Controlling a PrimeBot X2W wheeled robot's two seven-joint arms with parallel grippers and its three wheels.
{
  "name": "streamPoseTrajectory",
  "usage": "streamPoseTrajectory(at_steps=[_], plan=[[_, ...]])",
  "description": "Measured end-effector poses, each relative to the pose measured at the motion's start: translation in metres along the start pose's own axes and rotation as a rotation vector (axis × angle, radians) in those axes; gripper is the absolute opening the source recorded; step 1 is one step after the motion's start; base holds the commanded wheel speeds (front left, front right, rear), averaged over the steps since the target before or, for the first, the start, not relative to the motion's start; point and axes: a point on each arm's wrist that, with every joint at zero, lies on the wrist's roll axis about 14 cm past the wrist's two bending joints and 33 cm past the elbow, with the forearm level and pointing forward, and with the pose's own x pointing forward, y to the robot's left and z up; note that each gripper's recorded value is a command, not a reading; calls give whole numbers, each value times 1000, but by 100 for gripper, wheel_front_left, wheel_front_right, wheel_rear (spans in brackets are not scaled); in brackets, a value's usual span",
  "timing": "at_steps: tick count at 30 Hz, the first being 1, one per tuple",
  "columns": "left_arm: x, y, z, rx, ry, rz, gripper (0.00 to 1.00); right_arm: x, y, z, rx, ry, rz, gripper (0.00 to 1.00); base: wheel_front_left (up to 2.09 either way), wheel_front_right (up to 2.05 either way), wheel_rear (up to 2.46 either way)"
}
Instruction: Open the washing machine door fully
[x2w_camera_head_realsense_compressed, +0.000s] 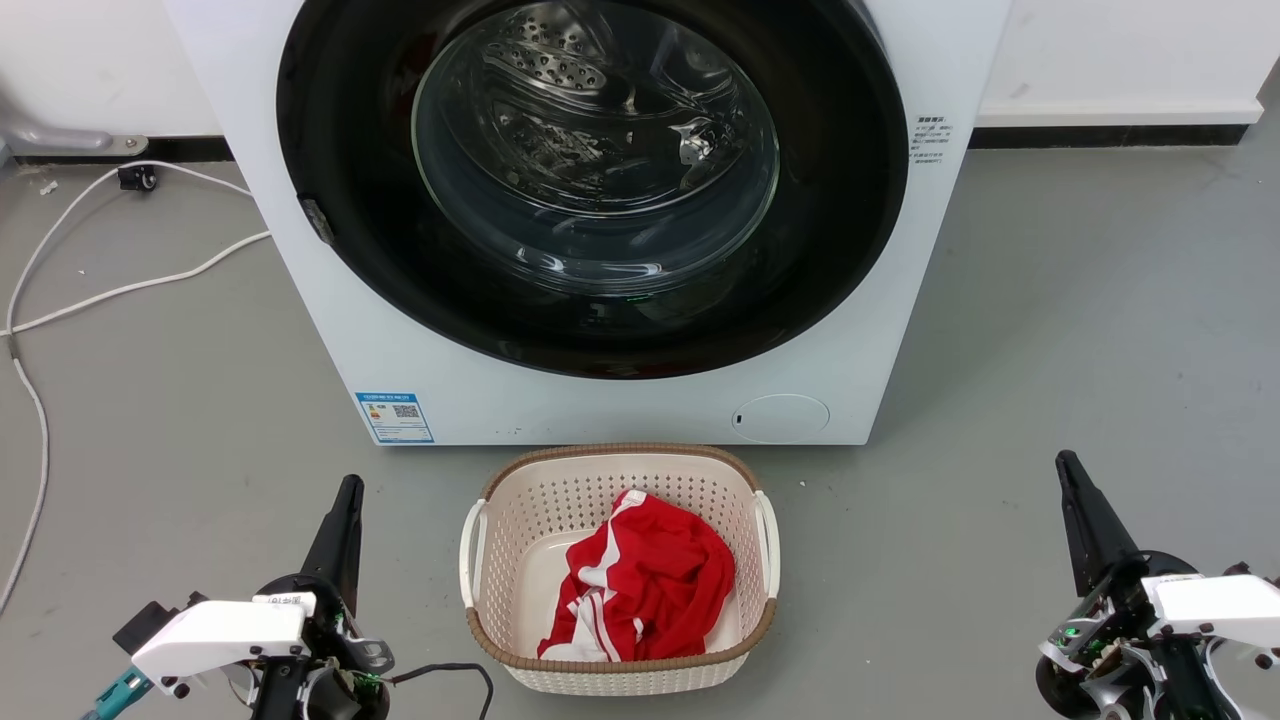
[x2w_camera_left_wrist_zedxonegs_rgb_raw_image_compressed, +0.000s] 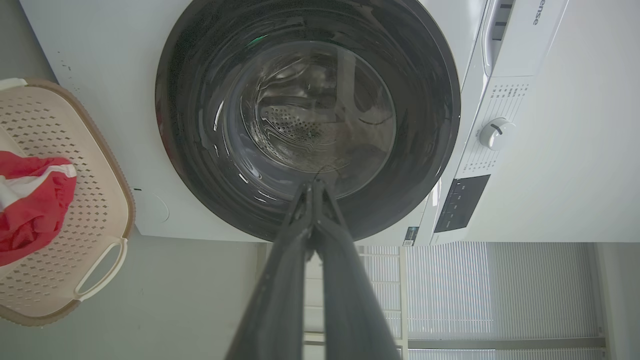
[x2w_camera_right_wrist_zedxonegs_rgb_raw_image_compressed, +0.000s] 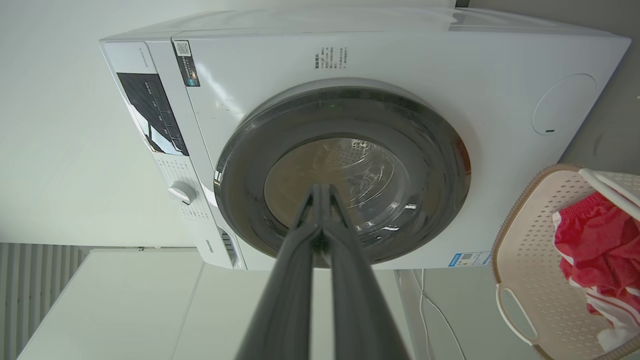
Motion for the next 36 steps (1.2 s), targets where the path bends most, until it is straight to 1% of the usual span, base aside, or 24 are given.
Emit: streamPoseTrajectory(at_steps=[11, 12, 16, 21, 24, 30, 36], plan=[[0, 0, 0, 0, 0, 0, 0, 0, 0, 0, -2, -1, 1, 0, 0, 0, 0], [-1, 3, 0, -2, -1, 9, 100, -1, -3, 0, 0, -1, -9, 100, 0, 0, 0], [-9, 20, -2, -10, -4, 61, 100, -10, -20, 0, 5, -10, -60, 100, 0, 0, 0], [-8, 18, -7, 4, -3, 54, 100, -11, -18, 3, -5, -32, -52, 100, 0, 0, 0], [-7, 15, -6, 24, -12, 46, 100, -11, -15, 5, -32, -42, -44, 100, 0, 0, 0], [-4, 4, -5, 107, -26, 13, 100, -11, -7, 7, -110, -57, -21, 100, 0, 0, 0], [-1, -12, -4, 227, -38, -34, 100, -12, 2, 6, -259, -59, 3, 100, 0, 0, 0]])
